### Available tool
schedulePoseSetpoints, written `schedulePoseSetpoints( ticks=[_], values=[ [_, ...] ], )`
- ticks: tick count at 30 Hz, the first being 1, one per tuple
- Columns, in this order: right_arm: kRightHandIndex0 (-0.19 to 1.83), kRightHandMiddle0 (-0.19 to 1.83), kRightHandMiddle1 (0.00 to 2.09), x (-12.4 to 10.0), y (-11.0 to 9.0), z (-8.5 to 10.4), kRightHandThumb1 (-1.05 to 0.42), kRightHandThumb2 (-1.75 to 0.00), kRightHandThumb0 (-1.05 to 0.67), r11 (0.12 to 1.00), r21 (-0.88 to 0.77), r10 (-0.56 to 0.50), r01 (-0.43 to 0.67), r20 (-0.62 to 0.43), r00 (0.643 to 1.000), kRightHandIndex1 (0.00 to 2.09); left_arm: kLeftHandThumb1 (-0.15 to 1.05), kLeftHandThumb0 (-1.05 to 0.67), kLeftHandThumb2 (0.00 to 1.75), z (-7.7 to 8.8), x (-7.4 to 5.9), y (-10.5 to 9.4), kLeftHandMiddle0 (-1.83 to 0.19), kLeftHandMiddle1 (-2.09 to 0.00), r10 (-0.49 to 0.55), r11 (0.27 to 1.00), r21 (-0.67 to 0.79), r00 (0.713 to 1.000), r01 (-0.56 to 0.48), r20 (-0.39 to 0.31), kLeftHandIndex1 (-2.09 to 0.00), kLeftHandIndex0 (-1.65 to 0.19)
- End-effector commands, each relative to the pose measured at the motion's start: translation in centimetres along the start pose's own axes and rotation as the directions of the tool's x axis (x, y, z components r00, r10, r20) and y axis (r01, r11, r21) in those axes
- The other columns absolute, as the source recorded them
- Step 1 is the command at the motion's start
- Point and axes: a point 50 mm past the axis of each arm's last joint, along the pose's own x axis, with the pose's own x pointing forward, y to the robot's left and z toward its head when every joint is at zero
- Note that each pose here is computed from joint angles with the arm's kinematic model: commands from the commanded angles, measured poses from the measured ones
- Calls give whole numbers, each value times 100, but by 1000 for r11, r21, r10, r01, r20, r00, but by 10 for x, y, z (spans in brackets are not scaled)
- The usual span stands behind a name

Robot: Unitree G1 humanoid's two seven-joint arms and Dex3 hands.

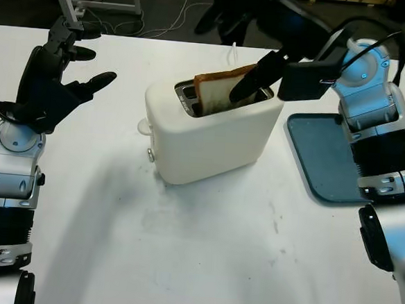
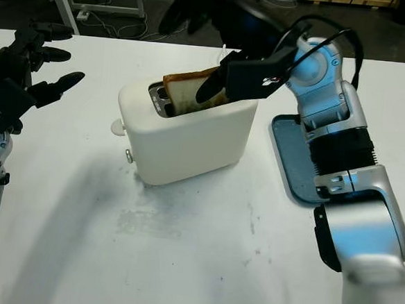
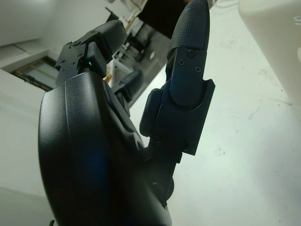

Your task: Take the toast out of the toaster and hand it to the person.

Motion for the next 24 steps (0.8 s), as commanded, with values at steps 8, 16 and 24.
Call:
schedulePoseSetpoints(
  ticks=[8,16,24],
  values=[
    [17,39,44,10,18,-6,-63,0,-65,999,-36,39,-40,-16,999,88,92,-71,12,-2,-3,-1,0,-108,5,1000,-2,1000,-5,-1,-94,0],
    [23,45,34,14,31,-17,-64,0,-56,997,-30,66,-68,-63,996,79,92,-71,10,-2,-2,-2,0,-107,3,1000,-20,1000,-3,-14,-94,0],
    [103,107,52,9,31,-21,-83,-2,-39,989,-121,74,-81,-62,995,97,92,-71,9,-2,-2,-2,0,-107,-3,1000,-21,1000,3,-17,-94,0]
  ],
)
